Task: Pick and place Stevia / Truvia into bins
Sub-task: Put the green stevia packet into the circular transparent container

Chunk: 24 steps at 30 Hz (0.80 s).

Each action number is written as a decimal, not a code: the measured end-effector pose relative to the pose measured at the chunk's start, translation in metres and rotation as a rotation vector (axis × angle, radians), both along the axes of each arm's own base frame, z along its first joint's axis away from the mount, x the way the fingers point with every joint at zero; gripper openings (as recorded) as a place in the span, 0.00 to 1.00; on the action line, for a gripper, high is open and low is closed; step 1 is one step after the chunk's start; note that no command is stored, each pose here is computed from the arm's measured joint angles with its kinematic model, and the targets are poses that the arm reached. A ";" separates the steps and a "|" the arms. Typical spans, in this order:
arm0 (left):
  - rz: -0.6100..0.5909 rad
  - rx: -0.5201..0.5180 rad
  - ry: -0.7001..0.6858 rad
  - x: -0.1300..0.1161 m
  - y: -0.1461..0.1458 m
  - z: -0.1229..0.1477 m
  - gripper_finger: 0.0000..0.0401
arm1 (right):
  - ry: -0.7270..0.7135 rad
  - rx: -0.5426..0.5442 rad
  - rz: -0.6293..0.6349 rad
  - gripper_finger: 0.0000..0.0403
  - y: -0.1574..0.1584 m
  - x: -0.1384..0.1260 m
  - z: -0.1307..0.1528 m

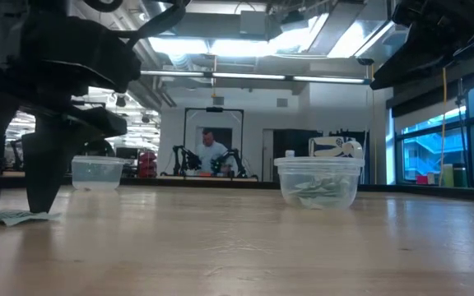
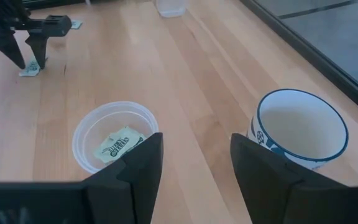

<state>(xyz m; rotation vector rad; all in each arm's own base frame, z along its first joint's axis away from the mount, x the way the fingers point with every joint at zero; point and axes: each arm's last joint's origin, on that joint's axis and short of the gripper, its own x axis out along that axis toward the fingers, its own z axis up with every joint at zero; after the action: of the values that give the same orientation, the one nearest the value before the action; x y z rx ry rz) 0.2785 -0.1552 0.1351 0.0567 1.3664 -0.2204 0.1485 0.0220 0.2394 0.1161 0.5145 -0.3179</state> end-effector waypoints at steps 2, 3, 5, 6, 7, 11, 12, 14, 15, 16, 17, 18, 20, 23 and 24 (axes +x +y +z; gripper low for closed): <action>0.000 0.001 0.000 0.000 0.000 0.000 0.39 | 0.000 0.000 0.000 0.48 0.000 0.000 0.000; 0.000 0.001 0.001 0.000 0.000 0.000 0.37 | 0.000 0.000 0.000 0.48 0.000 0.000 0.000; -0.002 0.004 0.001 0.000 0.000 0.000 0.35 | 0.000 0.000 0.000 0.48 0.000 0.000 0.000; -0.007 0.006 0.000 0.000 0.000 0.000 0.34 | 0.000 0.000 0.000 0.48 0.000 0.000 0.000; -0.009 0.007 -0.001 0.000 0.000 0.000 0.34 | 0.000 0.000 0.000 0.48 0.000 0.000 0.000; -0.014 0.009 0.000 0.000 0.000 -0.001 0.32 | 0.001 -0.001 0.000 0.48 0.000 0.000 0.000; -0.020 0.010 0.000 0.000 0.000 -0.001 0.33 | 0.002 -0.001 0.000 0.48 0.000 0.000 0.000; -0.030 0.012 -0.001 0.000 0.000 -0.001 0.34 | 0.002 -0.002 0.000 0.48 0.000 0.000 0.000; -0.031 0.012 -0.002 0.000 0.000 -0.001 0.34 | 0.002 -0.003 0.001 0.48 0.000 0.000 0.000; -0.032 0.012 -0.003 0.000 0.000 -0.001 0.34 | 0.002 -0.004 0.002 0.48 0.000 0.000 0.000; -0.031 0.013 -0.003 0.000 0.000 -0.001 0.34 | 0.002 -0.004 0.002 0.48 0.000 0.000 0.000; -0.031 0.014 -0.004 0.000 0.000 -0.001 0.34 | 0.002 -0.004 0.002 0.48 0.000 0.000 0.000; -0.030 0.016 -0.005 0.000 0.000 -0.001 0.32 | 0.003 -0.004 0.002 0.48 0.000 0.000 0.000; -0.029 0.024 -0.009 0.000 0.001 -0.001 0.28 | 0.003 -0.004 0.001 0.48 0.000 0.000 0.000; -0.028 0.025 -0.010 0.000 0.001 -0.001 0.27 | 0.003 -0.004 0.002 0.48 0.000 0.000 0.000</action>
<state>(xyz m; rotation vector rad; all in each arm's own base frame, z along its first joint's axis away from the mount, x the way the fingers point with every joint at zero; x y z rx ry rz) 0.2785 -0.1546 0.1342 0.0979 1.3592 -0.2268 0.1484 0.0219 0.2393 0.1111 0.5165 -0.3173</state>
